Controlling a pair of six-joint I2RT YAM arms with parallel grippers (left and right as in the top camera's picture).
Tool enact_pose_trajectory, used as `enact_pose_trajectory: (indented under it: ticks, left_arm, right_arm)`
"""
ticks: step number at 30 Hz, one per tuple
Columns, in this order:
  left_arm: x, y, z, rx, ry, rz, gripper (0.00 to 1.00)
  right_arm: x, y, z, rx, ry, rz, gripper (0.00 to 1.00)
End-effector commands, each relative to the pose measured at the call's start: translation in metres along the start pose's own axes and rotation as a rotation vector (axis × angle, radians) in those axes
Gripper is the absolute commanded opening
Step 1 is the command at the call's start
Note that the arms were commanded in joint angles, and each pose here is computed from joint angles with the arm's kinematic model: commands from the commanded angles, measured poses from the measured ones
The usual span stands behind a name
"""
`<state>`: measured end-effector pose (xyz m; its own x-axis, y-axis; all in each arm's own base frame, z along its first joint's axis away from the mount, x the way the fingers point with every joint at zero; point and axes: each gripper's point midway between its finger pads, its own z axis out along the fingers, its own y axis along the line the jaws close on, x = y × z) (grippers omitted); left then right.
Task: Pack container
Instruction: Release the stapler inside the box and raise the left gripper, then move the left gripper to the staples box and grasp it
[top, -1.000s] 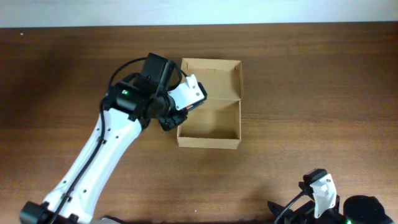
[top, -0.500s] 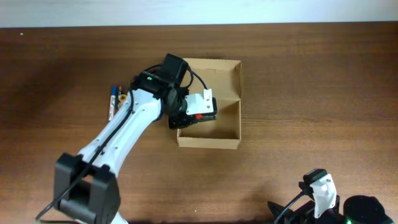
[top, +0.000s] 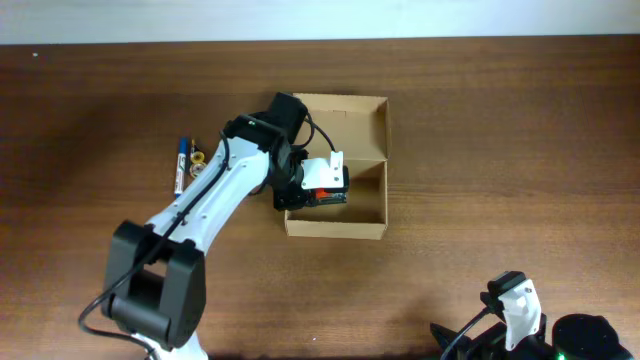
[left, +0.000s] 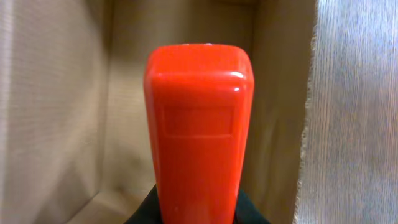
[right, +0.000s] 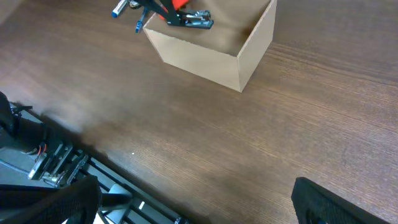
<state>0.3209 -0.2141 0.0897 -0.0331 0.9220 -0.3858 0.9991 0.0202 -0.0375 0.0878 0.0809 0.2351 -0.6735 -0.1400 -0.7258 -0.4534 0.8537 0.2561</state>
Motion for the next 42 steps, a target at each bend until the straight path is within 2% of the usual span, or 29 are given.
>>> enact_pose_trajectory:
  ticks: [1, 10, 14, 16, 20, 28, 32, 37, 42]
  left_arm:
    - [0.0, -0.004, 0.01, 0.045, -0.018, 0.011, 0.02]
    - [0.004, -0.01, 0.014, 0.081, -0.007, -0.004, 0.03]
    - [0.007, -0.016, 0.014, 0.104, 0.004, -0.015, 0.22]
    - [0.007, -0.017, 0.013, 0.107, 0.005, -0.017, 0.27]
    - [0.007, -0.018, 0.013, 0.109, 0.006, -0.018, 0.37]
    - [0.005, -0.015, 0.011, 0.1, 0.001, -0.015, 0.44]
    - [-0.012, 0.003, -0.007, 0.033, -0.031, -0.111, 0.44]
    - [-0.041, 0.032, -0.056, -0.091, -0.077, -0.203, 0.44]
    - [-0.036, 0.064, -0.099, -0.248, -0.06, -0.367, 0.44]
  right_arm:
    - [-0.001, 0.002, -0.001, -0.009, -0.006, 0.01, 0.99]
    - [-0.001, 0.002, -0.001, -0.009, -0.006, 0.01, 0.99]
    - [-0.001, 0.002, -0.001, -0.009, -0.006, 0.01, 0.99]
    - [-0.001, 0.002, -0.001, -0.009, -0.006, 0.01, 0.99]
    - [-0.001, 0.002, -0.001, -0.009, -0.005, 0.01, 0.99]
    - [-0.001, 0.002, -0.001, -0.009, -0.006, 0.01, 0.99]
    - [-0.001, 0.002, -0.001, -0.008, -0.005, 0.01, 0.99]
    - [-0.001, 0.002, -0.001, -0.009, -0.005, 0.01, 0.99]
    - [-0.001, 0.002, -0.001, -0.009, -0.006, 0.01, 0.99]
